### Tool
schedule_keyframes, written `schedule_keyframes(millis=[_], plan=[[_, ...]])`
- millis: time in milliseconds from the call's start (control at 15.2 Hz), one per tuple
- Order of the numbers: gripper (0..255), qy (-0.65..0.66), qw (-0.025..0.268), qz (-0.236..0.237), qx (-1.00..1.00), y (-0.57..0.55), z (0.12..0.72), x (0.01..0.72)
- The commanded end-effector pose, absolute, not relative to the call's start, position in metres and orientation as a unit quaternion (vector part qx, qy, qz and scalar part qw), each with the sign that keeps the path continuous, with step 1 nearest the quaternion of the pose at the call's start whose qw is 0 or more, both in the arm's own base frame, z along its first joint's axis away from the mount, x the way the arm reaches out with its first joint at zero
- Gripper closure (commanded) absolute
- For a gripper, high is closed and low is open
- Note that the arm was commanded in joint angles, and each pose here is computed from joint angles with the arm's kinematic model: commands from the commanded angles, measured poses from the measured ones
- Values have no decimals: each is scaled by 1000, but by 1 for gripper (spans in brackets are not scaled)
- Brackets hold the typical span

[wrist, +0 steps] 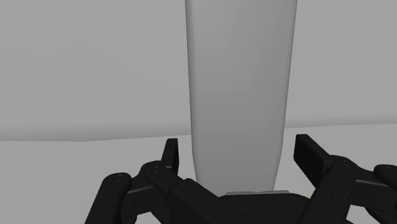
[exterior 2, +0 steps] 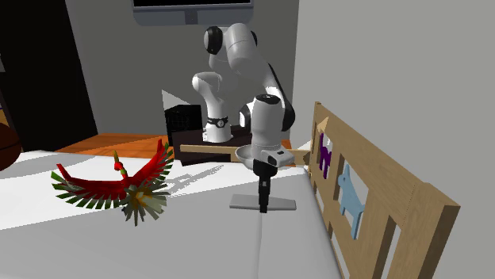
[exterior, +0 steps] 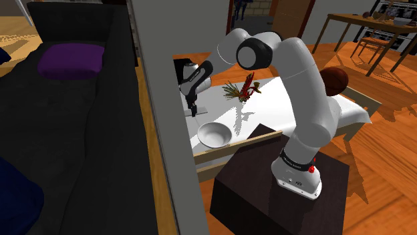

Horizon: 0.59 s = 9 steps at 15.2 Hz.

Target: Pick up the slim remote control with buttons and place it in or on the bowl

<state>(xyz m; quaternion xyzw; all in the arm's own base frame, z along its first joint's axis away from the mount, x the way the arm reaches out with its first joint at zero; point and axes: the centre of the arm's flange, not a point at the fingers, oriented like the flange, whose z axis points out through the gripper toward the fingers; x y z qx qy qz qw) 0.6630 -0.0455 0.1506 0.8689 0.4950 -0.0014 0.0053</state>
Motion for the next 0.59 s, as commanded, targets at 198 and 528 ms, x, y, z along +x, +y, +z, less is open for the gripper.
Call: schedule_keyframes(millis=[198,528], plan=[[255,495,5,-1,869,-46,151,663],[255,495,5,-1,869,-46,151,663]])
